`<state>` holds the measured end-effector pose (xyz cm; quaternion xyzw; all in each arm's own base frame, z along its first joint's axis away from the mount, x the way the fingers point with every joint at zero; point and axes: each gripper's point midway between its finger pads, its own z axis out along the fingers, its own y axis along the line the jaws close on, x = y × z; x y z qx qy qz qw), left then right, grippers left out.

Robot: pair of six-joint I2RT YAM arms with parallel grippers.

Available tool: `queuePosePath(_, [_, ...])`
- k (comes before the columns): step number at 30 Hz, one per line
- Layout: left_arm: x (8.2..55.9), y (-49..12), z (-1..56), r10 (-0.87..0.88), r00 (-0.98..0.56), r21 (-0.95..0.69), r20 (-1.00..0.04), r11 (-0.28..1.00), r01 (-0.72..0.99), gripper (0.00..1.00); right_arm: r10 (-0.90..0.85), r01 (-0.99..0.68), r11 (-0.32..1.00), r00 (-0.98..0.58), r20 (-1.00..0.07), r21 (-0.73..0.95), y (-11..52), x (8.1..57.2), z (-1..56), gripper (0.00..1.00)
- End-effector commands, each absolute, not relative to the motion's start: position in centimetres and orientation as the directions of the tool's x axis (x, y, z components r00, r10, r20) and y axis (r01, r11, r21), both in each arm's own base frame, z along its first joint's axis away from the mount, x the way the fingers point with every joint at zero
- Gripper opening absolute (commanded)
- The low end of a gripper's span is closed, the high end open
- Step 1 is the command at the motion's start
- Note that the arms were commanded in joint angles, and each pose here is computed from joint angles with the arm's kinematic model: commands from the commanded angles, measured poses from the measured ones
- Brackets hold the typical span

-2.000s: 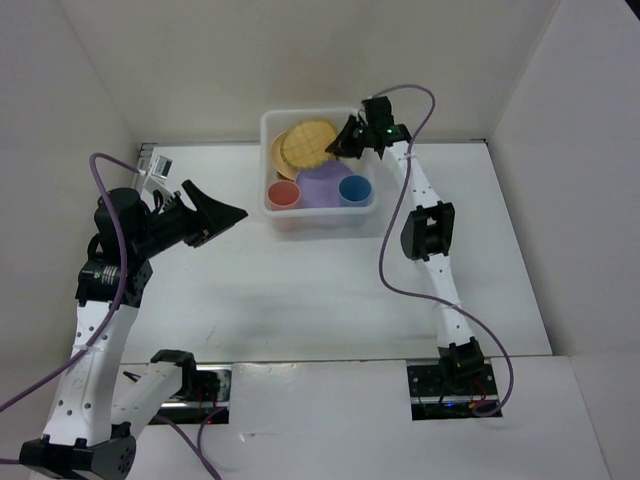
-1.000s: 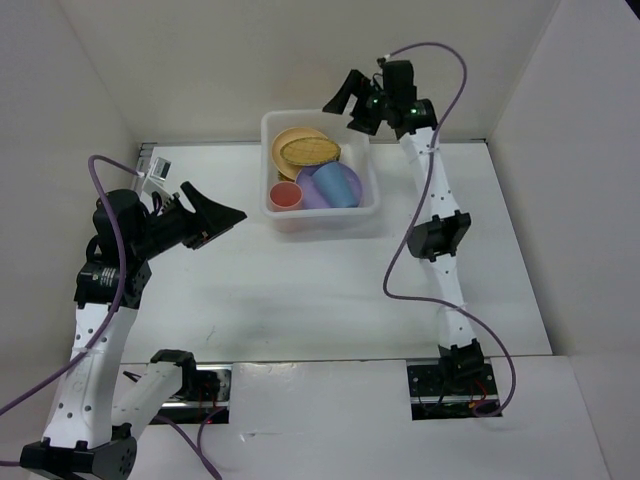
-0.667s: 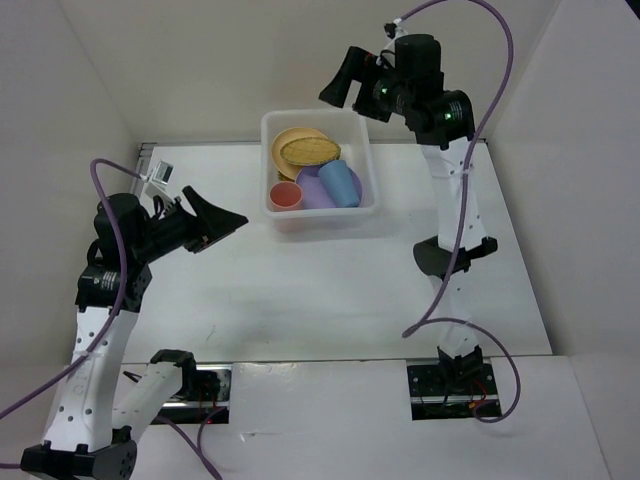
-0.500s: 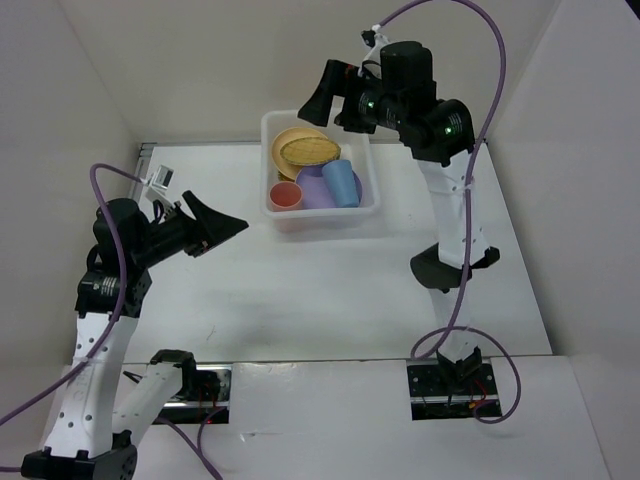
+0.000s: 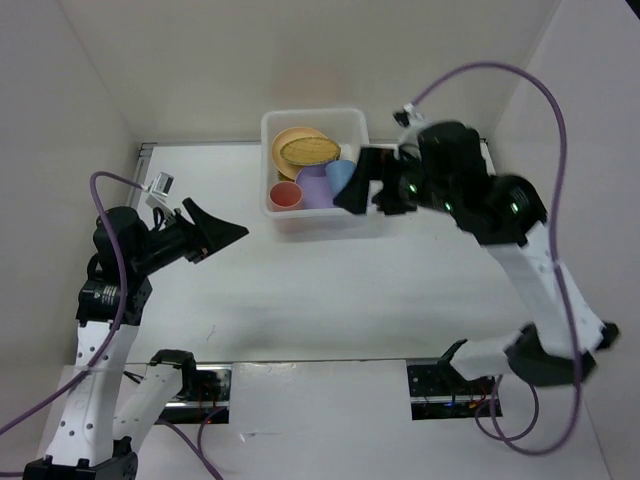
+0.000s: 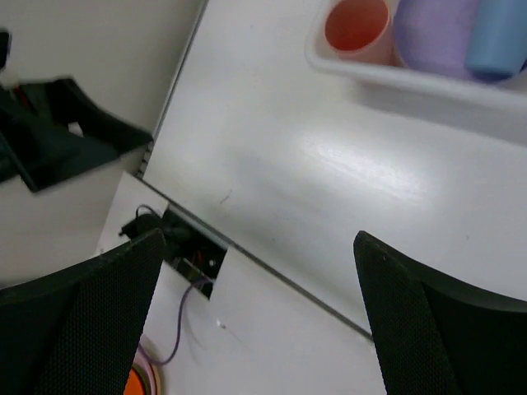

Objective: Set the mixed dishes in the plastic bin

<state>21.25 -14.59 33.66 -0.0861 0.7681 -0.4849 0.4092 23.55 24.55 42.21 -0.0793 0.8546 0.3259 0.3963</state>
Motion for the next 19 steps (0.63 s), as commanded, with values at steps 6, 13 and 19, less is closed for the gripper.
queuePosePath(6, [21.4,-14.7,33.7,-0.511,-0.636,-0.799,-0.578,0.513,0.314,0.74,0.324,-0.499,0.503,-0.648,-0.689,0.706,21.4,16.7,36.0,1.0])
queuePosePath(13, [22.5,-14.5,33.2,-0.521,-0.64,-0.803,-0.564,0.526,0.28,0.75,0.404,-0.527,0.411,-0.626,-0.667,0.744,20.3,14.3,34.0,1.0])
queuePosePath(19, [21.5,-14.0,33.0,-0.56,-0.607,-0.807,-0.564,0.531,0.26,0.77,0.362,-0.518,0.482,-0.617,-0.699,0.706,19.4,14.0,32.9,1.0])
